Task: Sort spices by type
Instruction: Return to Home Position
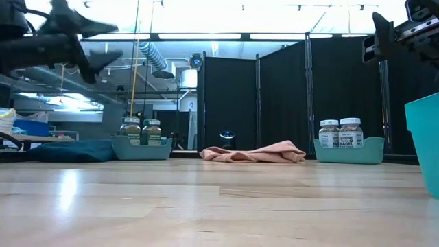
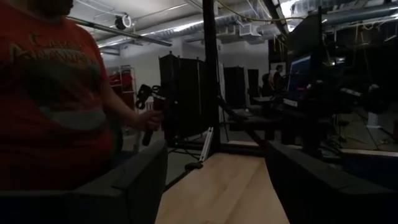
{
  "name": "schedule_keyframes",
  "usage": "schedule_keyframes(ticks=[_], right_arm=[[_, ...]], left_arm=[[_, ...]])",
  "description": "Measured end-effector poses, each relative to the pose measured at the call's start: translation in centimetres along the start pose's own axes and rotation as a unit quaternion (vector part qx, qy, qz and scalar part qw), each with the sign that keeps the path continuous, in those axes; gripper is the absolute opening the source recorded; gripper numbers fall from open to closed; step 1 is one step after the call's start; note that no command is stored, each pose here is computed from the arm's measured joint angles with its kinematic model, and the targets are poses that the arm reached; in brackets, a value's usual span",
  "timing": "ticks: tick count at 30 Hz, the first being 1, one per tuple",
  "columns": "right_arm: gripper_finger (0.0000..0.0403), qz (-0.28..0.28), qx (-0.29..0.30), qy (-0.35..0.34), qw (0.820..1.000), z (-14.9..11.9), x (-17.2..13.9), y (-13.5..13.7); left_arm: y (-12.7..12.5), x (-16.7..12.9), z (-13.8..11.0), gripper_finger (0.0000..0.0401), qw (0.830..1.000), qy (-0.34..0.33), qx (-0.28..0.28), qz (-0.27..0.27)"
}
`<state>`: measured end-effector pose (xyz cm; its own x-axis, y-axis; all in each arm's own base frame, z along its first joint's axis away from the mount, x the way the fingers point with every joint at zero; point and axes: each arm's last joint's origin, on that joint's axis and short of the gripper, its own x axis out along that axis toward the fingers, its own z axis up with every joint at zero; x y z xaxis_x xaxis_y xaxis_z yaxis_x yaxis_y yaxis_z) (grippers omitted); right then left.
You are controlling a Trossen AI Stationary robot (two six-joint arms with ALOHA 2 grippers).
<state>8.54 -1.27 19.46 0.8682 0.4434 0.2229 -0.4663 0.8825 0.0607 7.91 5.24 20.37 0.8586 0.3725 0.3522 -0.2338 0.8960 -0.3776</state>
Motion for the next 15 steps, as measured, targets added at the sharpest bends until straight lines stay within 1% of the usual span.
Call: schedule_keyframes(ticks=[1, 2, 3, 4, 5, 8, 10, 13, 15], right_arm=[[0.0275, 0.003, -0.001, 0.000, 1.000, 0.0, 0.0, 0.0], [0.0275, 0.005, -0.005, -0.003, 1.000, 0.1, 0.0, 0.1], [0.0275, 0.007, -0.006, -0.003, 1.000, 0.1, 0.0, 0.1], [0.0275, 0.009, -0.006, -0.004, 1.000, 0.1, 0.0, 0.1], [0.0275, 0.010, -0.006, -0.005, 1.000, 0.2, 0.0, 0.1], [0.0275, 0.011, -0.010, -0.009, 1.000, 0.3, 0.0, 0.1], [0.0275, 0.011, -0.008, -0.011, 1.000, 0.3, 0.0, 0.2], [0.0275, 0.013, -0.005, -0.012, 1.000, 0.4, 0.0, 0.2], [0.0275, 0.013, -0.005, -0.012, 1.000, 0.4, 0.0, 0.2]], left_arm=[[-0.3, -0.1, 0.0, 0.0346, 0.999, 0.011, 0.016, -0.031], [-0.4, -0.1, 0.0, 0.0346, 0.998, 0.015, 0.026, -0.049], [-0.5, -0.2, 0.0, 0.0346, 0.998, 0.016, 0.033, -0.050], [-0.3, -0.3, -0.2, 0.0346, 0.999, 0.013, 0.036, -0.036], [0.0, -0.4, -0.4, 0.0346, 0.999, 0.015, 0.034, -0.011], [0.9, -0.7, -1.4, 0.0346, 0.995, 0.040, 0.030, 0.091], [1.2, -0.7, -1.7, 0.0346, 0.991, 0.053, 0.043, 0.117], [1.3, -0.8, -2.3, 0.0346, 0.987, 0.081, 0.063, 0.125], [1.7, -1.1, -3.0, 0.0346, 0.976, 0.113, 0.063, 0.174]])
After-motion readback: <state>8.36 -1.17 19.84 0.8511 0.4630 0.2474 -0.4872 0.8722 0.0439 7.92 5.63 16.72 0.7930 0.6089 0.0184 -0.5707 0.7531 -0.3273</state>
